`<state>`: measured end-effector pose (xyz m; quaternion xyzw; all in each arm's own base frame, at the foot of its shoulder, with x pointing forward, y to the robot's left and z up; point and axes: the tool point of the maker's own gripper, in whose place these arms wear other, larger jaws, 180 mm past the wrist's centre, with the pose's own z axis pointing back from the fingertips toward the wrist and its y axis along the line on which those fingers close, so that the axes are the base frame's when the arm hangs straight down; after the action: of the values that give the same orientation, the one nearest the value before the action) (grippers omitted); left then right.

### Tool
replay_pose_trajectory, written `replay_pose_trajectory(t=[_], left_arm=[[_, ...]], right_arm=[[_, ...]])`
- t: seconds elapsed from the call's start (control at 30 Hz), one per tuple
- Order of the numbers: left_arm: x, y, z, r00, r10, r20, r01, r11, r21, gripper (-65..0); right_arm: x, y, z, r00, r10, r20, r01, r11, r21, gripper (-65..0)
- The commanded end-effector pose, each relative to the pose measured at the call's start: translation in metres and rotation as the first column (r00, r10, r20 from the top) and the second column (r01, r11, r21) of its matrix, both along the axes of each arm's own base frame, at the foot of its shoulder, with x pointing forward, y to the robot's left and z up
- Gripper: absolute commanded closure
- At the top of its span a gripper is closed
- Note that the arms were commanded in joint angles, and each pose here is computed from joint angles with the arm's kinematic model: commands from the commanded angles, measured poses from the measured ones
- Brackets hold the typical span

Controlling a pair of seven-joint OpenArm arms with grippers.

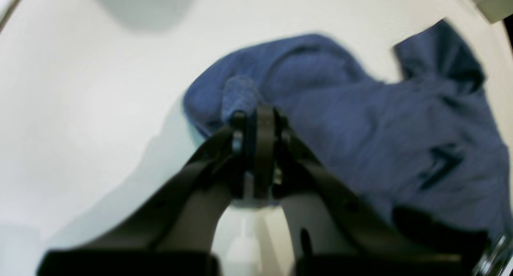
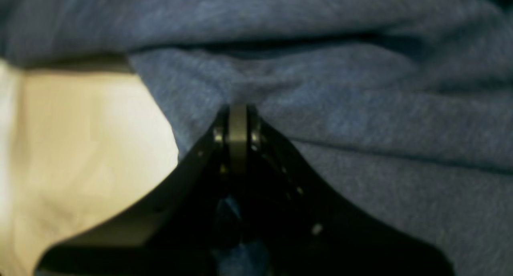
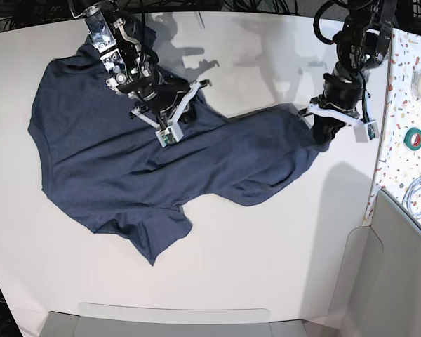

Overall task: Layout the t-shirt on the table in an organized manner, then fold the t-shirt properly
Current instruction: 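Pull the held fabric with the left gripper toward the hem, stretching the shirt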

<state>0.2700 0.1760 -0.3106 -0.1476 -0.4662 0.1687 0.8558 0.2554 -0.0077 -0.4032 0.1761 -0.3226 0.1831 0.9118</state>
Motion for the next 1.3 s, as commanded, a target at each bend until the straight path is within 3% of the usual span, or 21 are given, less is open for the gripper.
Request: replay_pose_trajectory(t=[0.0,0.33,0.5,0.67,0.93,1.27], left_arm=[[0.011,0.003,0.019,0.997,0.001,0.073,-0.002,1.000,0.018,0.0],[0.050,0.003,0.062,0.975,0.008,0.220,-0.011,1.000,0.009,0.0],[0.071,0.008,0.101,0.927,0.042,0.373,-0.049,0.999,0.008,0.0],[0.097,0.002,0.137,0.896,0.024,0.443,-0.026,1.000,-0.002,0.0],[0.144,0.001,0.129,0.931,0.055,0.362,-0.031,0.997,-0.072,0.0],[0.197,0.035,0.061,0.967,0.200,0.156,-0.181,0.975,-0.128,-0.1]], right_arm=[[-0.024,-0.005,-0.017,0.995,0.047,-0.091,-0.052,0.997,-0.052,0.0],[-0.071,-0.034,-0.033,0.966,0.213,-0.147,-0.238,0.954,-0.180,0.0],[-0.082,-0.047,-0.032,0.960,0.232,-0.159,-0.262,0.943,-0.207,0.0],[-0.094,-0.056,-0.032,0.953,0.246,-0.175,-0.282,0.934,-0.219,0.0],[-0.101,-0.064,-0.022,0.947,0.275,-0.164,-0.309,0.922,-0.235,0.0],[-0.103,-0.066,-0.017,0.946,0.283,-0.158,-0.315,0.919,-0.238,0.0]])
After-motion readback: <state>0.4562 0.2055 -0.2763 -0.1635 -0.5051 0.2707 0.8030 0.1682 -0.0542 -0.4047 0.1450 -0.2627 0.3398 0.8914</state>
